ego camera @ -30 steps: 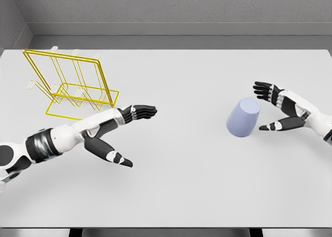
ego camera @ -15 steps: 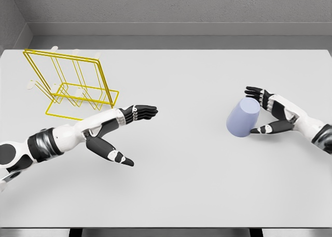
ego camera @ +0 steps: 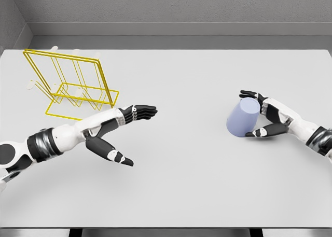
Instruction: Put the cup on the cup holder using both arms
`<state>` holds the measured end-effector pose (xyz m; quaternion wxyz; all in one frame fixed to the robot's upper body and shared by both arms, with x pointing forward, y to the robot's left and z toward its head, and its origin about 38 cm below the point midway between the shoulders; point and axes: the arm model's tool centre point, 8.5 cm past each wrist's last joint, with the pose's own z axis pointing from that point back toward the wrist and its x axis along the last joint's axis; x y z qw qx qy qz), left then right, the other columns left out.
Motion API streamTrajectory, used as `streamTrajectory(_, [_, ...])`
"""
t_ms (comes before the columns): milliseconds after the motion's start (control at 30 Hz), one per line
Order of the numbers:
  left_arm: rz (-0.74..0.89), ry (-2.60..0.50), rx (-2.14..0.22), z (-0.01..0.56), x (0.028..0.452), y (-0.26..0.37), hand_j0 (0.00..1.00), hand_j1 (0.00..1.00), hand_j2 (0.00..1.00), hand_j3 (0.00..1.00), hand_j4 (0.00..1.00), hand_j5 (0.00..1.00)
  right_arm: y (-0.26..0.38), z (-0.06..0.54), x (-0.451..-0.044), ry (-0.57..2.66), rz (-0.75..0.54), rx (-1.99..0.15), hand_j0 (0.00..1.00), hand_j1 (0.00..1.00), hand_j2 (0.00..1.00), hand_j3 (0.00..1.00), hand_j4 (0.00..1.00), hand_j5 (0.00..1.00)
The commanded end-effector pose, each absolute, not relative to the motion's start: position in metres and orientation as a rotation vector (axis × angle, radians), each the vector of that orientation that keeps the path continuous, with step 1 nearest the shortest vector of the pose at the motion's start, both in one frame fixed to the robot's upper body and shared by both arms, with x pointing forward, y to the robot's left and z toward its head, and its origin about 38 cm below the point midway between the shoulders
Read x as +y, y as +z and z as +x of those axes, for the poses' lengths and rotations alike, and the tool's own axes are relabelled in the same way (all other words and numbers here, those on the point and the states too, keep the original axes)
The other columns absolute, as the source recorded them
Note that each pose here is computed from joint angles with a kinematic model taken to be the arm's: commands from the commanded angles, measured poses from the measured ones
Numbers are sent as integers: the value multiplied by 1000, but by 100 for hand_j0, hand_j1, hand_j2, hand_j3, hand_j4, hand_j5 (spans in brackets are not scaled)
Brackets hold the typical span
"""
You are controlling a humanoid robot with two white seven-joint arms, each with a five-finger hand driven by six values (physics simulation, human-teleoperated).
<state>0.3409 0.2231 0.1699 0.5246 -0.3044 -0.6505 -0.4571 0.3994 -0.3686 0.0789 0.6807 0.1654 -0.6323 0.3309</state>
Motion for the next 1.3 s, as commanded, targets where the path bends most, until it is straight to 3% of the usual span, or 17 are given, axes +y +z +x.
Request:
streamTrajectory(0, [-728,-1086,-1564,342,224,172,100,100,100,100,100,100,79,400,-366,737,377,-1422,100,100,100,100,100,100])
streamTrajectory(200, [-769,-1076,-1614,338,218,173,100,100,100,100,100,100,77,401,-361,737,390,-1425,96,96,96,96,96,96])
streamTrajectory(467, [-872,-1033,-1741,322,206,169,100,100,100,100,100,100,77,402,-359,730,390,-1430,72,72,72,72,72,72])
streamTrajectory(633, [-905,-1015,-1758,321,194,168,100,100,100,100,100,100,78,402,-358,733,393,-1432,64,64,64,64,64,64])
streamTrajectory(1267, [-906,-1016,-1743,316,195,161,100,100,100,100,100,100,90,399,-331,770,480,-1461,62,62,62,62,62,62])
